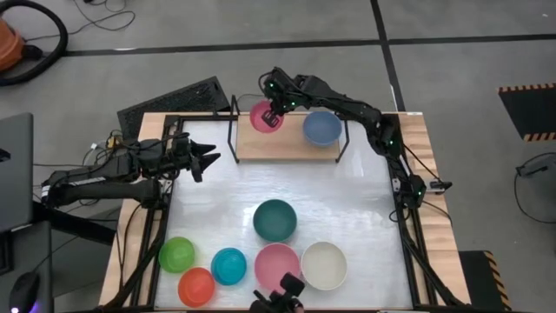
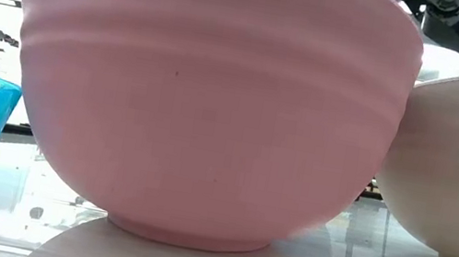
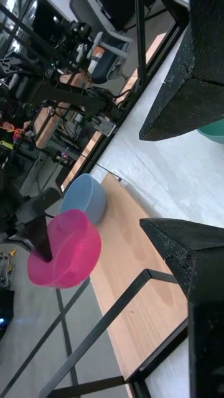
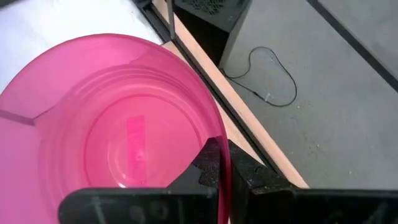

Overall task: Place and stack bowls onto a shelf
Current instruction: Put the small pink bowl on the shelf

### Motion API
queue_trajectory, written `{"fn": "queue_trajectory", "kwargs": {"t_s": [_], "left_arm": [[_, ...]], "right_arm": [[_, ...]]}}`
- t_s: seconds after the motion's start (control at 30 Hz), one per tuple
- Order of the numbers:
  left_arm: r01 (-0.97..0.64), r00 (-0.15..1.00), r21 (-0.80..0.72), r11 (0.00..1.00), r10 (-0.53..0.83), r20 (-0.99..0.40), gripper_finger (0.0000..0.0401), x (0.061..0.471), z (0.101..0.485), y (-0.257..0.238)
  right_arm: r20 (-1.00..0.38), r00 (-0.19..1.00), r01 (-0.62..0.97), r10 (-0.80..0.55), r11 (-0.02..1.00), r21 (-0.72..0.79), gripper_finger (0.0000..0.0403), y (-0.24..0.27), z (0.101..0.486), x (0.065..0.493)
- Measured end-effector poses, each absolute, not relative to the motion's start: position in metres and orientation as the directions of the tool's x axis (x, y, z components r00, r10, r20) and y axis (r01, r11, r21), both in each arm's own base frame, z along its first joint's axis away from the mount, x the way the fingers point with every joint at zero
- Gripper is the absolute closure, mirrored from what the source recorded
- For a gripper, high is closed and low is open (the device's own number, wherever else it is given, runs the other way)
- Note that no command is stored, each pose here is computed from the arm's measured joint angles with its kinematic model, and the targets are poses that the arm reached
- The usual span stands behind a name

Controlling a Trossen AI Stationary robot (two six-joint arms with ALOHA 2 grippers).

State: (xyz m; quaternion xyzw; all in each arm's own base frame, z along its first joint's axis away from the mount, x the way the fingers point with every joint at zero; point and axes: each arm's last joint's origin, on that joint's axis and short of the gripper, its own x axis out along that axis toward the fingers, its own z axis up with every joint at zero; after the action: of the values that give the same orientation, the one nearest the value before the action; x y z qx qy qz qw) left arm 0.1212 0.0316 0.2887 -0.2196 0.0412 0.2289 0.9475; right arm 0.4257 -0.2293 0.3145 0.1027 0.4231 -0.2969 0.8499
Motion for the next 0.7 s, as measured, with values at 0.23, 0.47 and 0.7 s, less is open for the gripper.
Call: {"fn": "queue_trajectory", "kwargs": {"t_s": [0.23,0.47,0.7], "left_arm": [[-0.453,0.891,-0.398,0.797,0.415,-0.183,0.0202,0.121,0.288,0.032],[-0.456,0.890,-0.401,0.795,0.417,-0.187,0.0202,0.121,0.288,0.032],[-0.457,0.889,-0.403,0.793,0.417,-0.188,0.0202,0.121,0.288,0.032]], "right_arm": [[-0.812,0.453,0.562,-0.368,0.825,-0.060,0.0376,-0.217,0.280,0.450],[-0.813,0.466,0.559,-0.349,0.829,-0.035,0.0376,-0.207,0.278,0.457],[-0.807,0.479,0.567,-0.346,0.823,-0.016,0.0376,-0.204,0.270,0.465]]}}
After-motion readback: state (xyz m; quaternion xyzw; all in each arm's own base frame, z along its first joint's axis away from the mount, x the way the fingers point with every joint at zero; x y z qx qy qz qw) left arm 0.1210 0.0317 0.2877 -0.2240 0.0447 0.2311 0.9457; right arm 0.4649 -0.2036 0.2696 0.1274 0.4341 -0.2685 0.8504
